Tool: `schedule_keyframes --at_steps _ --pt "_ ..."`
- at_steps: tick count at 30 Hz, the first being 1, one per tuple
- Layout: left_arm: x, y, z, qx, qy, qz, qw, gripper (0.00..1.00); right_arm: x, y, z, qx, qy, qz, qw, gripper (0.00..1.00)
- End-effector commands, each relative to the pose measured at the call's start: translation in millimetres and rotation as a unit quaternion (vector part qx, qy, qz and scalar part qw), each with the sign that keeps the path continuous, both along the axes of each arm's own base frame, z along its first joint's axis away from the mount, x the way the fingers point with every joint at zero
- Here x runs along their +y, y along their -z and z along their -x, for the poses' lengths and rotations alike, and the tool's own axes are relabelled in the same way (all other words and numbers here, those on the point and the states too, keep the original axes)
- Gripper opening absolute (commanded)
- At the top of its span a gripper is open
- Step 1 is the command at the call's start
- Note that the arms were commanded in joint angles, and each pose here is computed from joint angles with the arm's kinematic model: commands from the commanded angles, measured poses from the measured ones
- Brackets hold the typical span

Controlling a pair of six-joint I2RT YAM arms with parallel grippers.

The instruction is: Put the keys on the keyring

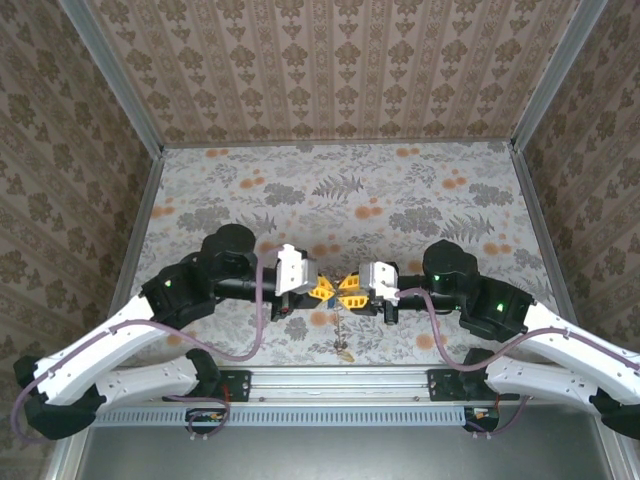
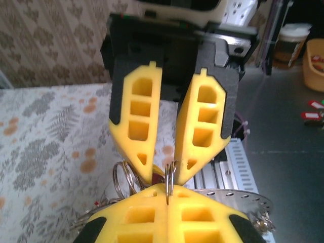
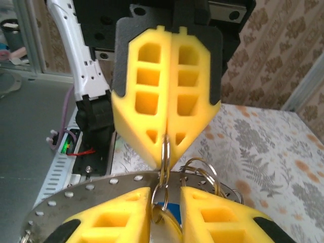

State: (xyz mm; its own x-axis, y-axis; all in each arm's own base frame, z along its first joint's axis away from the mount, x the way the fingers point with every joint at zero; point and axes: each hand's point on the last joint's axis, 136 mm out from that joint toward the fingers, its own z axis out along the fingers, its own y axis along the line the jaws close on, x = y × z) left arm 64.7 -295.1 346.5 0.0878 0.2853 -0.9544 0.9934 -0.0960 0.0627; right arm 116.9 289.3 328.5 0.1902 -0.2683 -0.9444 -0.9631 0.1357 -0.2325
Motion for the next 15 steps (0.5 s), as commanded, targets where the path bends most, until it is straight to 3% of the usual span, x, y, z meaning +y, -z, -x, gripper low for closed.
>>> schedule_keyframes --at_steps 1,10,15 --pt "2 -40 18 -0.01 0.051 0.079 0.996 0.0 2 -9 9 0.004 -0.022 -0.019 1.0 0.21" --pt "2 -36 17 -0.008 0.047 0.098 0.994 0.0 2 -27 17 0.004 -0.04 -0.052 0.998 0.2" --pt "-2 -43 7 -0.016 0.028 0.126 0.992 0.0 -2 -28 13 -0.002 -0.023 -0.056 0.998 0.01"
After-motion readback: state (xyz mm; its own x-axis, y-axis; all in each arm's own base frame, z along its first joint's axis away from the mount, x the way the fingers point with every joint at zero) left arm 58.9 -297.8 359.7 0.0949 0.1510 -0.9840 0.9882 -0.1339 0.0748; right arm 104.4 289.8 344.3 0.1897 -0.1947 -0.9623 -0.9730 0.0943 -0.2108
